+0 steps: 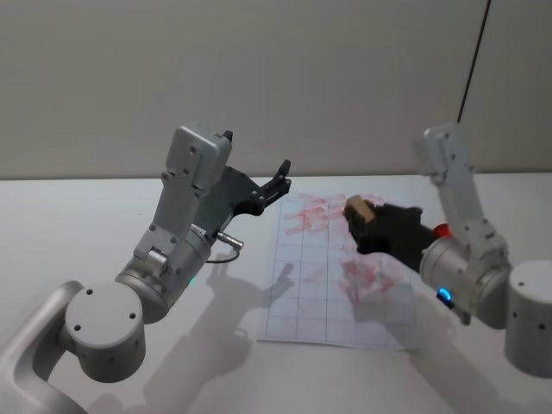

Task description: Use the one hand to pick up the stamp and affix it onto the A4 paper.

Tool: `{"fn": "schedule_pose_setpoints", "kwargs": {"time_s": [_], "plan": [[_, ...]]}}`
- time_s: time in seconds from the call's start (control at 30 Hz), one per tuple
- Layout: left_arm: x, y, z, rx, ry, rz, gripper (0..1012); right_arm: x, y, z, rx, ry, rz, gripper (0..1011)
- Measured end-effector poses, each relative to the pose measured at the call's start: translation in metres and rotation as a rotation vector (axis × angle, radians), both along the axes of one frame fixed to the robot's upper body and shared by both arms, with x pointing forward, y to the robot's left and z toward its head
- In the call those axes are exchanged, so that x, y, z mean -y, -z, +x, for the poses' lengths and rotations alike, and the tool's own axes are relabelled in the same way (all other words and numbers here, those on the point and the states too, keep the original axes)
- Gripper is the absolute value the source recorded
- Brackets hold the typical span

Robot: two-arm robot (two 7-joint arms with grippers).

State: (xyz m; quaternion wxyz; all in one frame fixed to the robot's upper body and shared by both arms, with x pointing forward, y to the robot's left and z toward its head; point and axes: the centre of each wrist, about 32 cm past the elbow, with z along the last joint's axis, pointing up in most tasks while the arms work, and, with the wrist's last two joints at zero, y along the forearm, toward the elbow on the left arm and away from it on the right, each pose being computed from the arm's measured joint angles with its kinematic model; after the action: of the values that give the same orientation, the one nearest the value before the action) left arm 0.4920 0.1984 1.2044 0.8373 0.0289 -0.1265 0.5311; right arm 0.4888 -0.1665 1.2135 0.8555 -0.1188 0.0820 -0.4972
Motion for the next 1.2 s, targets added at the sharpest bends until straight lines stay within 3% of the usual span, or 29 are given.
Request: {"fn": "schedule_pose_setpoints", "kwargs": {"time_s": [0.27, 0.47, 0.87, 1.2], "plan": [[0.0000, 0.0000, 0.0000, 0.000, 0.000, 0.000, 1001, 0.015, -0.011, -0.003, 0.021, 0.079, 0.010, 218], [0.0000, 0.0000, 0.0000, 0.000, 0.000, 0.000, 1001, 0.031, -0.009, -0.002, 0.016, 0.150, -0.011, 218], [0.0000, 0.0000, 0.0000, 0.000, 0.000, 0.000, 1001, 0.059, 0.010, 0.013, -0.015, 0.258, -0.072, 218], [0.0000, 0.0000, 0.0000, 0.000, 0.000, 0.000, 1001, 0.071, 0.031, 0.034, -0.051, 0.292, -0.103, 218]]}}
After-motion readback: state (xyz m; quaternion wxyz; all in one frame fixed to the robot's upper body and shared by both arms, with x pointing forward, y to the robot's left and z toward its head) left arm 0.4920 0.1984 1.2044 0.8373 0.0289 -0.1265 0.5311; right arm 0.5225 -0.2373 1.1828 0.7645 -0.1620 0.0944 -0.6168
